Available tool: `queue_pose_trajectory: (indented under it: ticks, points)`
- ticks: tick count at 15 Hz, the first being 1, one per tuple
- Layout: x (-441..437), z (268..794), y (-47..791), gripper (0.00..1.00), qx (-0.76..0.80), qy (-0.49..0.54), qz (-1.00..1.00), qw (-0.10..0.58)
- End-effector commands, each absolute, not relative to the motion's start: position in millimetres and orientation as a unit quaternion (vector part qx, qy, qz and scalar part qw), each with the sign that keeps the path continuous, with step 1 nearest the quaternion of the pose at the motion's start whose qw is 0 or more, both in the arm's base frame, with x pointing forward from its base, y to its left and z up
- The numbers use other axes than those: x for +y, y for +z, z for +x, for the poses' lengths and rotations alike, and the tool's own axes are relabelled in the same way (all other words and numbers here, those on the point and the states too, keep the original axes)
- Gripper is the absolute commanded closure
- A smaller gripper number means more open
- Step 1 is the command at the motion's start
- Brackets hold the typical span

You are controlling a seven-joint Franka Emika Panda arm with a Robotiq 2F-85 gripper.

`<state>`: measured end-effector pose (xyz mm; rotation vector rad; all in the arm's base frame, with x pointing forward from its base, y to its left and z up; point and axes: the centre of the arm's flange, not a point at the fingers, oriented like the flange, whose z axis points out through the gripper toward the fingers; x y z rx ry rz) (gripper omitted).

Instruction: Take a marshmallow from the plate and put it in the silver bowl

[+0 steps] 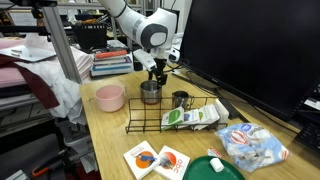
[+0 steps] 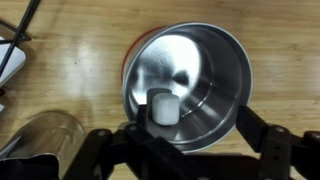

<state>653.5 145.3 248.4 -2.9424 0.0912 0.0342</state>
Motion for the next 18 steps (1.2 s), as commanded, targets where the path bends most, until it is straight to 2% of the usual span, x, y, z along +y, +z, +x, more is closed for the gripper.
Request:
queue_pose_trajectory:
  ticks: [1, 3, 4, 18]
  points:
    - [138.2, 643.4, 270.6, 0.00, 0.036, -0.005, -0.993, 0.114]
    - [136.7, 637.8, 289.4, 0.00, 0.030, -0.021, -0.991, 0.127]
    - [143.0, 655.0, 276.1, 0.00, 0.034, -0.009, -0.993, 0.109]
    - [141.4, 646.8, 285.5, 0.00, 0.035, -0.016, -0.993, 0.114]
